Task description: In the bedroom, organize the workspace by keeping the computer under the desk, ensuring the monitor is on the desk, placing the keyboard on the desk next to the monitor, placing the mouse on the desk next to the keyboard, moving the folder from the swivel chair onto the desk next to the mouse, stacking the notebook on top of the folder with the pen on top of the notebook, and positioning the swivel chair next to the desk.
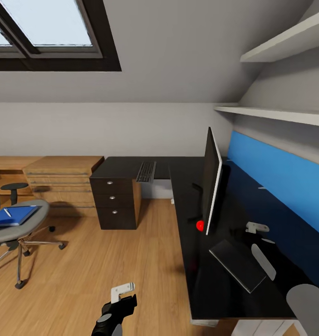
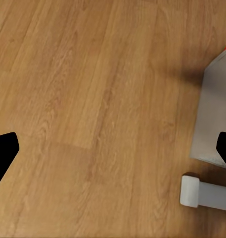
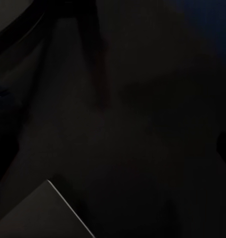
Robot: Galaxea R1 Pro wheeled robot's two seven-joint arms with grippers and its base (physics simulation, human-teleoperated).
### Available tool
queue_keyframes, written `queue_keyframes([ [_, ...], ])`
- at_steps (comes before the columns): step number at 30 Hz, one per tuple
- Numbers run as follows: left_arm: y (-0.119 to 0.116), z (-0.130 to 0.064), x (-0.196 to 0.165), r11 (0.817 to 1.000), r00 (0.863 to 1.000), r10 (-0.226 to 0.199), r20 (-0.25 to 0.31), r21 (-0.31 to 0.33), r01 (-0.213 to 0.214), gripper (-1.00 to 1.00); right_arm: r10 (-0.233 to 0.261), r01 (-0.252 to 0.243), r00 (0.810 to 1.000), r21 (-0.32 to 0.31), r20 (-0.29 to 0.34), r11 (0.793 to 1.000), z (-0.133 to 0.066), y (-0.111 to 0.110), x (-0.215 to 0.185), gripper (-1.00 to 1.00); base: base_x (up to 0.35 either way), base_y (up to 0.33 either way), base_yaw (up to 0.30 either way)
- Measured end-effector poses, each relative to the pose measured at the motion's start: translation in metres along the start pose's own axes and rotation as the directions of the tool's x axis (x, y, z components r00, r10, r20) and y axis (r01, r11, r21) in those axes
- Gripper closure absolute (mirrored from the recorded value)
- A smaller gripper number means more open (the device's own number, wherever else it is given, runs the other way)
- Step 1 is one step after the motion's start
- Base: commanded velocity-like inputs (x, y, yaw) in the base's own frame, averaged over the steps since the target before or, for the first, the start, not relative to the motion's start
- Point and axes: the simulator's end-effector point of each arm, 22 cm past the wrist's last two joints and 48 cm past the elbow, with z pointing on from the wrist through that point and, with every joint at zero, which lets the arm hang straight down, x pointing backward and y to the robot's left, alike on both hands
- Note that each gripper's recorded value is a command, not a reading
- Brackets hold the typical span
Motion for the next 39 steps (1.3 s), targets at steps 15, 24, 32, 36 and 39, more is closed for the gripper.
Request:
queue_keyframes([
  [15,0.004,0.019,0.020,1.000,1.000,0.001,-0.004,-0.003,-0.001,-1.00,-0.006,0.006,1.000,-0.001,-0.002,1.000,0.013,0.000,0.023,-1.00,0.000,0.000,0.000],
  [24,0.006,0.020,0.024,1.000,1.000,0.005,-0.013,-0.007,-0.005,-1.00,-0.016,0.016,1.000,-0.003,0.009,1.000,0.012,0.001,0.020,-1.00,0.000,0.000,0.000],
  [32,0.006,0.020,0.025,1.000,1.000,0.006,-0.015,-0.007,-0.006,-1.00,-0.018,0.018,1.000,-0.001,0.008,1.000,0.013,0.002,0.021,-1.00,0.000,0.000,0.042],
  [36,0.007,0.021,0.026,1.000,1.000,0.005,-0.017,-0.008,-0.005,-1.00,-0.018,0.018,1.000,0.000,0.005,1.000,0.014,0.002,0.023,-1.00,0.000,0.000,0.129],
  [39,0.007,0.021,0.028,1.000,1.000,0.005,-0.020,-0.009,-0.005,-1.00,-0.017,0.017,1.000,0.000,0.002,1.000,0.015,0.002,0.024,-1.00,0.000,0.000,0.147],
])
